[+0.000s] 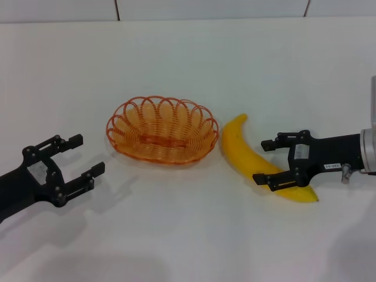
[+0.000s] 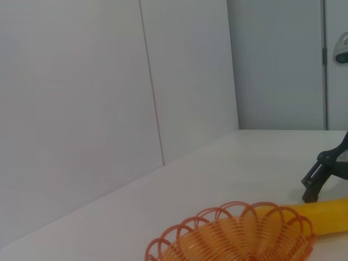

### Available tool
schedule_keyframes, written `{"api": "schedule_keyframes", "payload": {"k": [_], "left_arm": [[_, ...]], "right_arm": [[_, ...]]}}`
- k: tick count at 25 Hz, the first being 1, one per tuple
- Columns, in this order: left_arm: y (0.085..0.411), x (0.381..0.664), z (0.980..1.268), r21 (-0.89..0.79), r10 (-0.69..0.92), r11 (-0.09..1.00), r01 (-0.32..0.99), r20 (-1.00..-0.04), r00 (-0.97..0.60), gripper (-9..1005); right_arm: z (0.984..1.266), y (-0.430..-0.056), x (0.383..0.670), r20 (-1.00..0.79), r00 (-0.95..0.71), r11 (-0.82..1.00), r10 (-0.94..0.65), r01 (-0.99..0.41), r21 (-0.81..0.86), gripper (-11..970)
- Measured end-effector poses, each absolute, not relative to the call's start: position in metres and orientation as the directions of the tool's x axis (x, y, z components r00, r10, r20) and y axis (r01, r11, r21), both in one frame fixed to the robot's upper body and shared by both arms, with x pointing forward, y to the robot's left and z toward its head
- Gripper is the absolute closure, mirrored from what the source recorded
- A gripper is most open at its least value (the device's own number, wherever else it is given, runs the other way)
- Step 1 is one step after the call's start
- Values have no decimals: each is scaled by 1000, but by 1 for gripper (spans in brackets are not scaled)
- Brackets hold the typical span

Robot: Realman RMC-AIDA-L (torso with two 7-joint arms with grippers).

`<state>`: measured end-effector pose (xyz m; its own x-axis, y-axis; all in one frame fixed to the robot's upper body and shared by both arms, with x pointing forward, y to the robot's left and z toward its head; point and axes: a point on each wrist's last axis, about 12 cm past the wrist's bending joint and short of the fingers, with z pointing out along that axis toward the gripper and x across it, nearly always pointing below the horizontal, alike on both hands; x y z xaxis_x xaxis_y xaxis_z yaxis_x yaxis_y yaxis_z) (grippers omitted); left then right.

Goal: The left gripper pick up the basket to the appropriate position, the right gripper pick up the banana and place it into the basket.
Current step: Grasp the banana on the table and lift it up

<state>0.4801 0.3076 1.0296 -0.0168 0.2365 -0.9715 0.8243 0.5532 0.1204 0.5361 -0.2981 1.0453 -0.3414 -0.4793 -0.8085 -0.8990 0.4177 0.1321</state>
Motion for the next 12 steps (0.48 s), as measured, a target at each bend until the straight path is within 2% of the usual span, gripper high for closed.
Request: {"api": "schedule_keyframes", "payload": {"k": [12], "left_arm": [[308, 480, 1030, 119, 236, 554, 824, -972, -18, 294]], "right_arm": [[1047, -301, 538, -806, -372, 450, -461, -880, 149, 68]]}}
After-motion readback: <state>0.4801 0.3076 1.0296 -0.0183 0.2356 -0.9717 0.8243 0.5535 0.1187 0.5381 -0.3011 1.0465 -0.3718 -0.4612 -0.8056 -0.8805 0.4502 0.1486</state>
